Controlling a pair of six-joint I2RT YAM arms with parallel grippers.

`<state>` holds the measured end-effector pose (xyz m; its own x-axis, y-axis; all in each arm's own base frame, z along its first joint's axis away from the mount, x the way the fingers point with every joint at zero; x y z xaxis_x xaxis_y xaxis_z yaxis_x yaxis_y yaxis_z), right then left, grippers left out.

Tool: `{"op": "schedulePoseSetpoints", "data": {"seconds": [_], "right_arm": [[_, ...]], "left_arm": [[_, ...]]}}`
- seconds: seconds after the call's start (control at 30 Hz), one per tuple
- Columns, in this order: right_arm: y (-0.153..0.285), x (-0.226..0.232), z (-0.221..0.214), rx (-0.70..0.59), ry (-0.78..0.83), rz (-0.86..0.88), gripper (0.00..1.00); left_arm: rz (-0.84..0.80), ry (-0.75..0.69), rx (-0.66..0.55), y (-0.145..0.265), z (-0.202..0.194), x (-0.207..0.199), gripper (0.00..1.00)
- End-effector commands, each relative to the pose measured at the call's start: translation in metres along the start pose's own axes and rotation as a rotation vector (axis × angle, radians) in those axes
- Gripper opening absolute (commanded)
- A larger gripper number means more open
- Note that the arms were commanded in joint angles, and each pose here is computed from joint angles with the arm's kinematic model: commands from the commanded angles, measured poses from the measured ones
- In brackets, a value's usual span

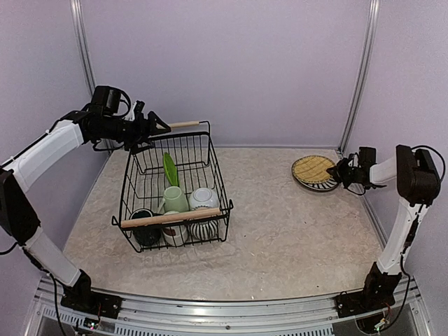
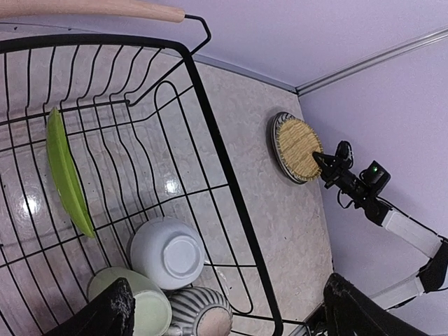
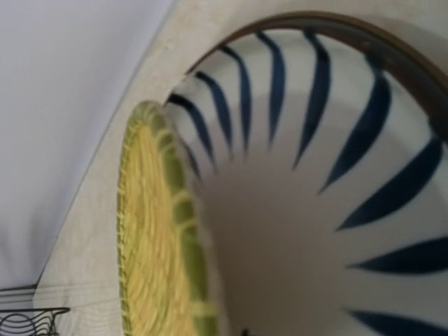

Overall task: Unload the mixed dishes from the dish rack
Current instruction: Place the plate in the corner of the board.

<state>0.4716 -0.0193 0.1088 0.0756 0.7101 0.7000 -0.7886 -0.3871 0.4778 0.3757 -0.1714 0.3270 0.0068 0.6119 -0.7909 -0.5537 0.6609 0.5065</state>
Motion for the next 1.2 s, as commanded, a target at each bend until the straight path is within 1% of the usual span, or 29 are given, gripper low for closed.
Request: {"op": "schedulePoseSetpoints", "data": {"seconds": [0.0, 0.17, 0.23, 0.37, 0.43, 0.57, 0.73, 0.8, 0.93, 1.07, 1.17], "right_arm": [[-0.004, -0.006, 0.016, -0.031, 0.027, 0.003, 0.06], [-0.008, -0.018, 0.014, -0.013, 0.031, -0.027, 0.17], [-0.007, -0.019, 0.014, -0.005, 0.04, -0.033, 0.26], [-0.003, -0.015, 0.014, 0.005, 0.071, -0.029, 0.47], [0.001, -0.013, 0.015, 0.009, 0.097, -0.038, 0.56], [0.019, -0.005, 0.015, 0.021, 0.167, -0.093, 0.67], [0.05, 0.0, 0.005, 0.052, 0.275, -0.2, 0.79], [0.062, 0.007, -0.004, 0.064, 0.331, -0.232, 0.85], [0.079, 0.035, -0.035, 0.09, 0.469, -0.221, 0.93], [0.092, 0.077, -0.079, 0.079, 0.607, -0.127, 0.99], [0.105, 0.093, -0.11, 0.069, 0.63, -0.051, 1.0]], "left_arm": [[-0.026, 0.021, 0.013, 0.002, -0.003, 0.002, 0.89], [-0.046, 0.023, 0.016, 0.003, -0.005, -0.001, 0.9], [-0.044, 0.025, 0.016, 0.003, -0.005, -0.001, 0.91], [-0.044, 0.033, 0.015, 0.001, -0.003, -0.001, 0.91], [-0.04, 0.034, 0.016, -0.001, -0.003, -0.001, 0.91], [0.001, 0.035, 0.007, -0.004, 0.0, 0.006, 0.91], [0.077, 0.036, 0.006, -0.012, 0.001, 0.021, 0.92], [0.101, 0.038, 0.005, -0.015, 0.002, 0.026, 0.92], [0.144, 0.042, -0.003, -0.022, 0.006, 0.036, 0.93], [0.177, 0.051, -0.003, -0.034, 0.013, 0.043, 0.92], [0.221, 0.051, -0.01, -0.043, 0.02, 0.053, 0.92]]}}
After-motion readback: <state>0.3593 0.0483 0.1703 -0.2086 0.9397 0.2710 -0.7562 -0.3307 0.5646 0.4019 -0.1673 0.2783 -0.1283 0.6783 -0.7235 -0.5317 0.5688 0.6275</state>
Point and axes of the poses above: each gripper's point midway between its finger pads, its own y axis back along the fingers, its own x axis along the line the jaws close on, z = x × y, the point moved 5 cm from there along y, back along the fingers, and after that the axes turned 15 degrees about y, right-handed, at the moved point
